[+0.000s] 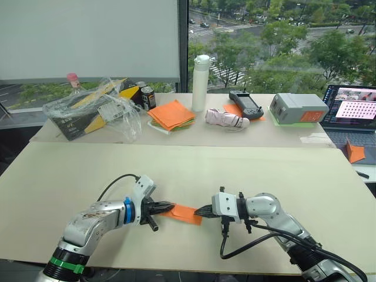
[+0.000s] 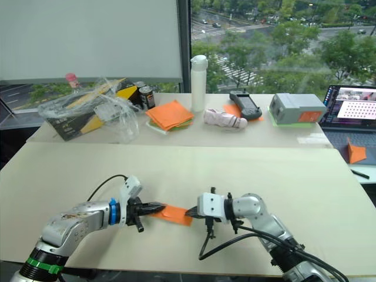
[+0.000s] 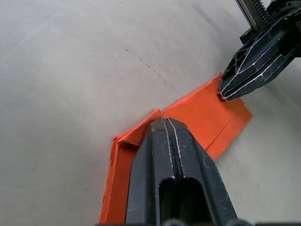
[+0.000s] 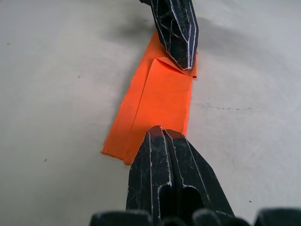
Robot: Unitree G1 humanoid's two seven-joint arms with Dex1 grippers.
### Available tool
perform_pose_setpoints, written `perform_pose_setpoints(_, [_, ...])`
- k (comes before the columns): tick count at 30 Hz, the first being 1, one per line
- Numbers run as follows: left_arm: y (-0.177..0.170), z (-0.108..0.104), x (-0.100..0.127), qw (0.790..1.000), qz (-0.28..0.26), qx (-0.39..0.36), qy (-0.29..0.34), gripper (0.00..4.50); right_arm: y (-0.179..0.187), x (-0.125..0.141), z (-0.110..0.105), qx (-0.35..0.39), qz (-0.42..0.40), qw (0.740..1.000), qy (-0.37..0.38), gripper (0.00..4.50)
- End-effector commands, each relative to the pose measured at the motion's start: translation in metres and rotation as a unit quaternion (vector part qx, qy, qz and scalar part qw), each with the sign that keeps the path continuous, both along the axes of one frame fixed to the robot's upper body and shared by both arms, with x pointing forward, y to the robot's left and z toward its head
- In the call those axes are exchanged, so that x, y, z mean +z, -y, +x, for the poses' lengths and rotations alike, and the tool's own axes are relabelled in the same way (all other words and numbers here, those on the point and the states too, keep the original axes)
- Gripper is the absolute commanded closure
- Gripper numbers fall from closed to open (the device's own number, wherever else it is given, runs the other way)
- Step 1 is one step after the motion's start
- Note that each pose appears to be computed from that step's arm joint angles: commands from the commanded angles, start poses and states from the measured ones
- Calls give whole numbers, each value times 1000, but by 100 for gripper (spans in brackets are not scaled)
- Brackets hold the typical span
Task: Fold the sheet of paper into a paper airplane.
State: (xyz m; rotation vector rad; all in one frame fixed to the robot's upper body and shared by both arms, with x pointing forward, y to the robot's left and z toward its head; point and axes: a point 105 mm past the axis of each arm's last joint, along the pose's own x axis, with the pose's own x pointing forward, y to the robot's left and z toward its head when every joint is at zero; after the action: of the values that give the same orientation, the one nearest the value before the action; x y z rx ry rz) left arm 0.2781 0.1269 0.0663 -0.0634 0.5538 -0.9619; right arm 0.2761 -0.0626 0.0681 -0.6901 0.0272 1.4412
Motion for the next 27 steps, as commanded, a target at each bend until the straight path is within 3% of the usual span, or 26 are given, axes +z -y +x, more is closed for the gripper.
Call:
perform_pose_setpoints(1, [-33,0,-30,995,54,68,-47,450,7,-13,-2,2,-35,999,-16,449])
perform_pose_setpoints(17, [-47,-4,-36,992,53,100,-52,450,10,-11,-1,7,-40,999,-15,449])
perform_pose_setpoints(27, [-36,4,-2,993,-12,111,-34,450,2,4,5,4,2,1000,-8,449])
